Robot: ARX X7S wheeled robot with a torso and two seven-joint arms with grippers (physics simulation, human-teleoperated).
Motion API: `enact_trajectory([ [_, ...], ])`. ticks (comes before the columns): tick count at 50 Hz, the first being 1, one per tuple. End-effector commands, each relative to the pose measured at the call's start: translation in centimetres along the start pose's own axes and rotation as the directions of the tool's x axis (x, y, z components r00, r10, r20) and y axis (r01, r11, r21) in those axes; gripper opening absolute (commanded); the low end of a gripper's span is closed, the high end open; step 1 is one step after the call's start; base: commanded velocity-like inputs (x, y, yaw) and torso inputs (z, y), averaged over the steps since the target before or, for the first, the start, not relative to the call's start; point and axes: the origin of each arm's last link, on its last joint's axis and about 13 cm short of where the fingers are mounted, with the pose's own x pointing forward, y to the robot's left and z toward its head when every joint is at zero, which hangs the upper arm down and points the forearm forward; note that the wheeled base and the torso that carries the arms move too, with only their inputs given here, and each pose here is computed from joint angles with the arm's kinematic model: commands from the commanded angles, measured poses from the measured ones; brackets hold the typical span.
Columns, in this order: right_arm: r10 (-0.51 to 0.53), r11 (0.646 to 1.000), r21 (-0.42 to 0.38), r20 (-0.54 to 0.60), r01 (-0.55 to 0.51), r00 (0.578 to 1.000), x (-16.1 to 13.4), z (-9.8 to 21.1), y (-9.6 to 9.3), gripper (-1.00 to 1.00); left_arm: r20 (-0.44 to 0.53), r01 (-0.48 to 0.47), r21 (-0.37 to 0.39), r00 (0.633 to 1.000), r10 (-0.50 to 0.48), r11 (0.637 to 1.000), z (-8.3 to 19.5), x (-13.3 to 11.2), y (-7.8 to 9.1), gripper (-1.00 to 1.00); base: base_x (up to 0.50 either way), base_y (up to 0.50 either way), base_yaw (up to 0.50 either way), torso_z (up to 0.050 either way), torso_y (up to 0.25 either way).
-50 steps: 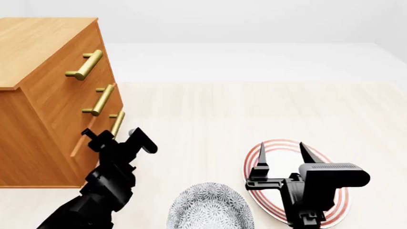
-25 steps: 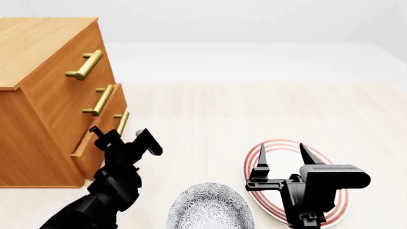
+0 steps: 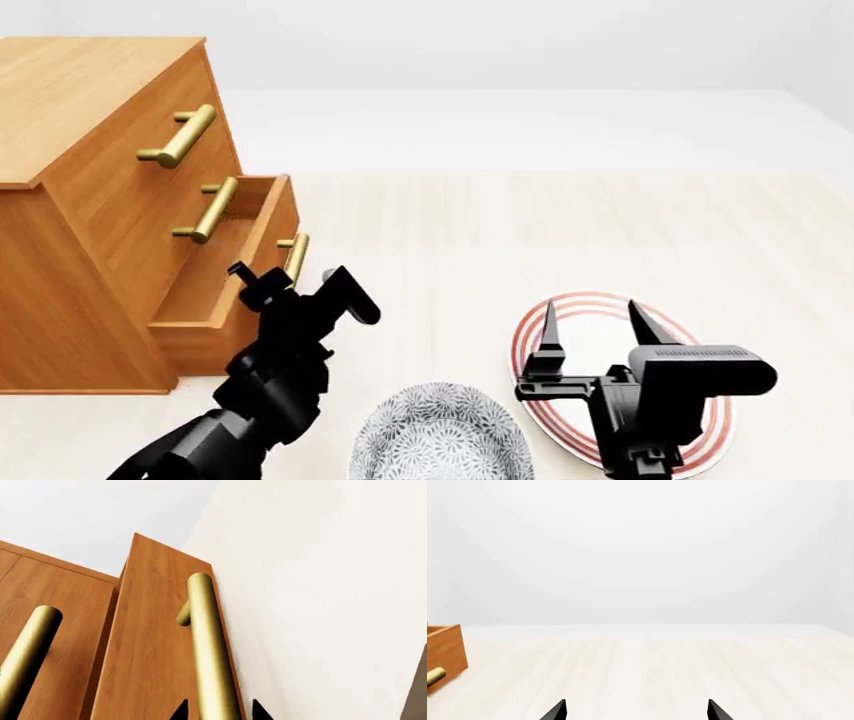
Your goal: Open the bottom drawer of the cabinet.
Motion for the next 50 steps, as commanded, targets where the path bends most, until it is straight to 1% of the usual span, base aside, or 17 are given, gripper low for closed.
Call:
enact_trajectory([
  [1, -0.003, 1.0, 0.003, 0.003, 0.003, 1.0, 0.0, 0.0, -0.1, 1.0, 0.163, 0.086, -0.064, 0.984, -0.075, 0.994, 4.2, -1.0, -0.7, -1.0, 0.02, 0.0, -0.01, 0.0, 0.0],
  [6, -0.007, 1.0, 0.006, 0.004, 0.007, 1.0, -0.1, -0.1, -0.3, 1.0, 0.174, 0.094, -0.051, 0.981, -0.084, 0.994, 4.9, -1.0, -1.2, -1.0, 0.01, 0.0, -0.01, -0.002, 0.0],
  [18, -0.013, 1.0, 0.008, 0.006, 0.013, 1.0, -0.1, -0.1, -0.4, 1.0, 0.207, 0.122, -0.051, 0.972, -0.109, 0.991, 6.1, -1.6, -1.8, -1.0, 0.01, 0.0, -0.01, -0.001, 0.0],
  [31, -0.007, 1.0, 0.007, 0.009, 0.007, 1.0, -0.1, 0.0, -0.3, 1.0, 0.222, 0.124, -0.062, 0.969, -0.108, 0.99, 6.6, -1.9, -1.3, -1.0, 0.01, 0.0, -0.01, -0.001, 0.0],
  [32, -0.008, 1.0, 0.007, 0.009, 0.007, 1.0, -0.1, 0.0, -0.3, 1.0, 0.228, 0.117, -0.068, 0.969, -0.099, 0.991, 6.7, -2.0, -1.0, 1.0, 0.01, 0.0, 0.0, 0.0, 0.0],
  [35, -0.01, 1.0, 0.008, 0.01, 0.01, 1.0, -0.1, 0.0, -0.4, 1.0, 0.251, 0.118, -0.069, 0.963, -0.097, 0.991, 7.0, -2.7, -0.4, 1.0, 0.0, 0.0, 0.0, 0.0, 0.0],
  [38, -0.007, 1.0, 0.009, 0.009, 0.007, 1.0, -0.1, 0.0, -0.4, 1.0, 0.255, 0.114, -0.076, 0.963, -0.091, 0.991, 7.2, -3.0, 0.2, 1.0, 0.0, 0.0, 0.0, 0.0, 0.0],
  [45, -0.005, 1.0, 0.01, 0.01, 0.005, 1.0, -0.1, 0.1, -0.4, 1.0, 0.275, 0.099, -0.088, 0.959, -0.072, 0.991, 7.4, -3.9, 1.2, 1.0, 0.0, 0.0, 0.0, 0.0, 0.0],
  [47, -0.005, 1.0, 0.009, 0.01, 0.005, 1.0, -0.1, 0.1, -0.4, 1.0, 0.296, 0.099, -0.119, 0.953, -0.06, 0.988, 7.5, -4.5, 1.9, 1.0, 0.0, 0.0, 0.0, 0.0, 0.0],
  [48, -0.005, 1.0, 0.009, 0.01, 0.005, 1.0, -0.1, 0.1, -0.4, 1.0, 0.303, 0.105, -0.163, 0.952, -0.052, 0.981, 7.6, -4.9, 2.8, 1.0, 0.0, 0.0, 0.0, 0.0, 0.0],
  [50, -0.004, 1.0, 0.009, 0.009, 0.004, 1.0, 0.0, 0.1, -0.4, 1.0, 0.31, 0.086, -0.219, 0.951, -0.014, 0.972, 7.9, -5.2, 4.1, 1.0, 0.0, 0.0, 0.0, 0.0, 0.0],
])
